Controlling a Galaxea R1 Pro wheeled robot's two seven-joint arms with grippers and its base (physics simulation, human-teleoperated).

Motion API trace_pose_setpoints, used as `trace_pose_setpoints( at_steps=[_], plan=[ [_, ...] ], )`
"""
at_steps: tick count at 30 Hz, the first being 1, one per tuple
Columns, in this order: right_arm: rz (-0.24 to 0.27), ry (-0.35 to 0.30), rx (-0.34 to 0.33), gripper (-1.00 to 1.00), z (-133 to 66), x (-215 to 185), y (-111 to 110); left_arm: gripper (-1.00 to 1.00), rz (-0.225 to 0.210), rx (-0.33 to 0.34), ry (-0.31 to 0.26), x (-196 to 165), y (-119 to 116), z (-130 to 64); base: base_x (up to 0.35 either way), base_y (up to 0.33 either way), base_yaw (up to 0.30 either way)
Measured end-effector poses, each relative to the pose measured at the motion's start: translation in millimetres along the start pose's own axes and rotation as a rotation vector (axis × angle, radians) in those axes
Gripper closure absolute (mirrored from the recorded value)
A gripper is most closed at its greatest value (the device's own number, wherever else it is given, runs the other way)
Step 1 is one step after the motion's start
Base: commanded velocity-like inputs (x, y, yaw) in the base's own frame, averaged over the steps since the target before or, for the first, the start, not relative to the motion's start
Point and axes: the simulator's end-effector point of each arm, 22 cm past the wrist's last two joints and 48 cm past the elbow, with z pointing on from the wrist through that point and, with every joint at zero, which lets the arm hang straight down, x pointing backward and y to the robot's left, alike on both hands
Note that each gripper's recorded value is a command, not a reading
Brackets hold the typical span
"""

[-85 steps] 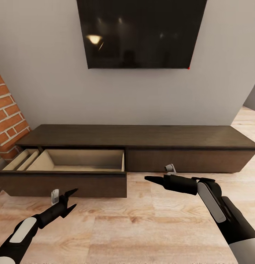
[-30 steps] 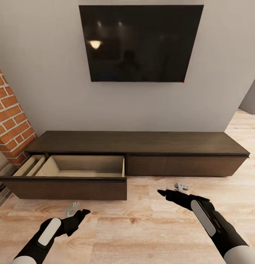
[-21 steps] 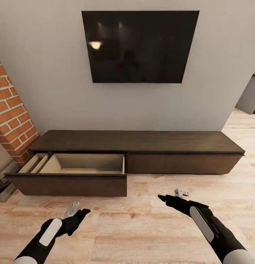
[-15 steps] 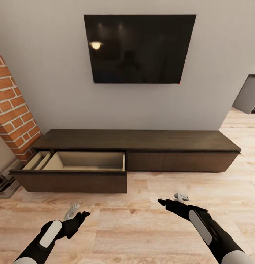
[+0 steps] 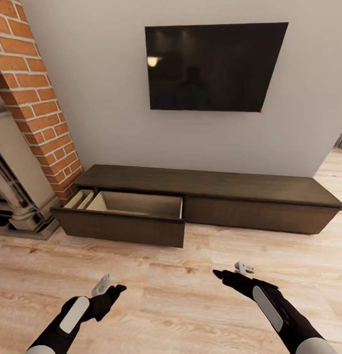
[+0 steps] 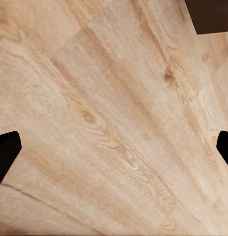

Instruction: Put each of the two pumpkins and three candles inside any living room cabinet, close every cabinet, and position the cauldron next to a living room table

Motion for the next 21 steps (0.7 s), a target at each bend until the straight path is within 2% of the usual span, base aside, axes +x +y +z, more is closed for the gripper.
trace_pose_setpoints(
  at_steps=[4,9,15,21],
  plan=[
    [0.002,0.002,0.001,-1.00,0.5,1.2,-0.7,-1.00,0.024,-0.015,-0.021,-3.7,3.0,0.8,-0.271,-0.152,0.226],
    [0.005,0.007,0.004,-1.00,0.9,3.9,-2.9,-1.00,0.036,-0.021,-0.025,-4.1,3.9,1.1,-0.210,-0.237,0.049],
    [0.006,0.010,0.007,-1.00,1.0,5.5,-4.2,-1.00,0.039,-0.022,-0.026,-4.2,4.0,0.9,-0.039,-0.298,0.032],
    [0.006,0.011,0.008,-1.00,1.1,5.8,-4.6,-1.00,0.041,-0.022,-0.026,-4.0,4.0,0.9,-0.003,-0.310,0.223]
  ],
)
